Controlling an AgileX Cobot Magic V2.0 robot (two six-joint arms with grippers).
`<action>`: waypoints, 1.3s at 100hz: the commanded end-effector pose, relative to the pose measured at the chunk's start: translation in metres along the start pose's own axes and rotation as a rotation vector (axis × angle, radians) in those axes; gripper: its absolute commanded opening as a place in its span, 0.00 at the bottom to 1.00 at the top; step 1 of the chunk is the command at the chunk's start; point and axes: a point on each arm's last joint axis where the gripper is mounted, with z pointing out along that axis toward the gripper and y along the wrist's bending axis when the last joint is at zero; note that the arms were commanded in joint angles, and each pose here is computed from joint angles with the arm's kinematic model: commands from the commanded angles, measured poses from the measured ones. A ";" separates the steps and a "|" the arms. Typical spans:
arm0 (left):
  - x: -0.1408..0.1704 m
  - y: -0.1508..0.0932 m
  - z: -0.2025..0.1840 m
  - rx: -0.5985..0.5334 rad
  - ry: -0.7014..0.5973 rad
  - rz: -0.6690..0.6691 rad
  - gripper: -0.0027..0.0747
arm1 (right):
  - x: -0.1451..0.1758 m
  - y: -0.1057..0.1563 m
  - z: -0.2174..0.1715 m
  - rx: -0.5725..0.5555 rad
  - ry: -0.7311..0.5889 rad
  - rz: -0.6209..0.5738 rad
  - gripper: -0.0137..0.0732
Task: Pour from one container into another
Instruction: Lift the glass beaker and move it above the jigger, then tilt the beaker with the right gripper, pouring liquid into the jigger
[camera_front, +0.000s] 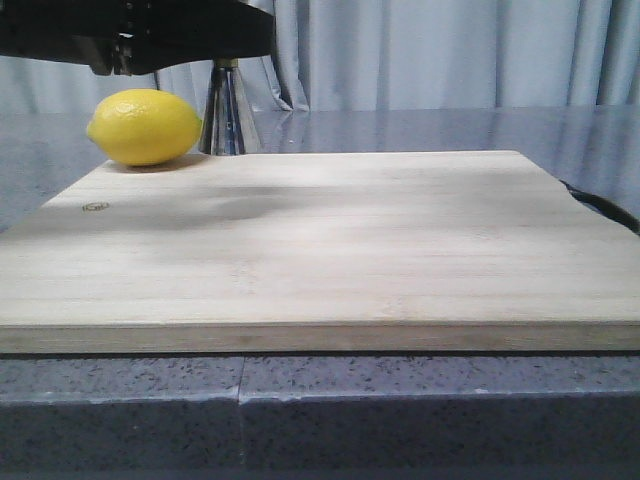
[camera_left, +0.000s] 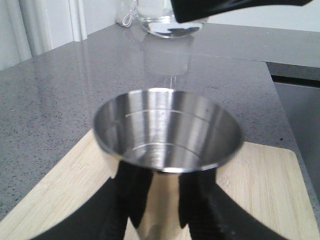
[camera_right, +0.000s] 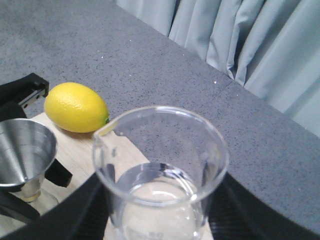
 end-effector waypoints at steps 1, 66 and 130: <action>-0.033 -0.008 -0.002 0.043 -0.153 0.033 0.33 | -0.027 -0.002 -0.010 0.036 -0.098 -0.114 0.54; -0.033 -0.008 -0.002 0.043 -0.153 0.033 0.33 | -0.037 0.026 0.003 0.061 -0.078 -0.478 0.54; -0.033 -0.008 -0.002 0.043 -0.153 0.033 0.33 | -0.041 0.028 0.003 0.069 -0.116 -0.711 0.54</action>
